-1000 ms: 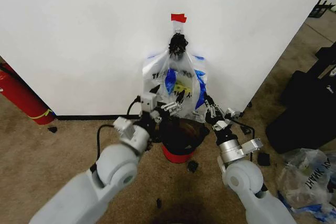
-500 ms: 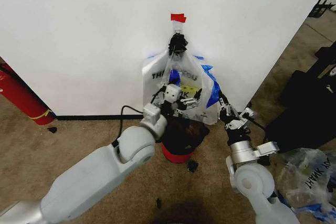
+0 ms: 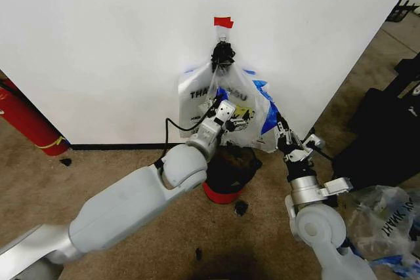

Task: Pick up the garbage bag from the wall and place it over the trash bin.

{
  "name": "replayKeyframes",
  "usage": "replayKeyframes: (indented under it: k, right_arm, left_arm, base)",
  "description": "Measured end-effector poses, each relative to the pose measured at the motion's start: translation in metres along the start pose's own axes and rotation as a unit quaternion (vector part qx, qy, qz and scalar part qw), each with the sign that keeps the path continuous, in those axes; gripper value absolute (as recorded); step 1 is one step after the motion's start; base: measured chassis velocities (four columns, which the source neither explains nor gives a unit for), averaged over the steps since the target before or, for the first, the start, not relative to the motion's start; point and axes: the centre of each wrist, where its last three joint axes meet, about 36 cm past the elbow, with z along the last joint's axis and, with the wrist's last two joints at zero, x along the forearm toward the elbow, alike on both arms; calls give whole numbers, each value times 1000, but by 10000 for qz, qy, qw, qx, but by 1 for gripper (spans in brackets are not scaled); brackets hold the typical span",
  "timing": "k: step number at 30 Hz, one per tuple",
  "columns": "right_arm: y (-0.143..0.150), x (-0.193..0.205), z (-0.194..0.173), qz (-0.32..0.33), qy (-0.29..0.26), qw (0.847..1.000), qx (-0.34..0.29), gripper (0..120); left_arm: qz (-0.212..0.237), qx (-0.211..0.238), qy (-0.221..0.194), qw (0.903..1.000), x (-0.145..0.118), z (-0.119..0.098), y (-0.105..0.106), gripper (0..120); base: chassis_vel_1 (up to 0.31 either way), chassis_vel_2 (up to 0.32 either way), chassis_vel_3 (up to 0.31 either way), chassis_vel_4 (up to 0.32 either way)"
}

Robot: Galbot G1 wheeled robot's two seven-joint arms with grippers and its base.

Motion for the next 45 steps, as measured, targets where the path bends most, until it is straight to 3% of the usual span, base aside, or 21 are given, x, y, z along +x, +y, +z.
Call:
replayKeyframes:
  k: [11,18,20,24,26,37,45]
  right_arm:
    - [-1,-3,0,-31,-20,10000,6,0]
    - [0,-3,0,-40,-21,10000,11,0]
    - [-1,-2,0,-32,-21,10000,18,0]
    - [-1,-2,-2,-29,-32,10000,25,0]
    - [-1,-2,-2,-25,-36,10000,27,0]
    - [0,-2,-4,-32,-70,10000,-1,0]
    - [-1,-1,-6,0,-74,10000,20,0]
  left_arm:
    - [-248,-77,262,9993,8,6,8,91]
    - [-183,98,301,9993,3,5,3,72]
    - [-195,151,329,9992,0,5,1,60]
    - [-224,163,347,9990,-1,6,1,50]
    - [-254,168,418,9987,1,10,2,39]
    - [-242,256,545,9979,-8,10,-4,0]
    - [-259,507,423,9975,-5,7,0,0]
  base:
    - [0,0,0,0]
    - [0,0,0,0]
    - [0,0,0,0]
    - [0,0,0,0]
    - [0,0,0,0]
    - [0,0,0,0]
    - [0,0,0,0]
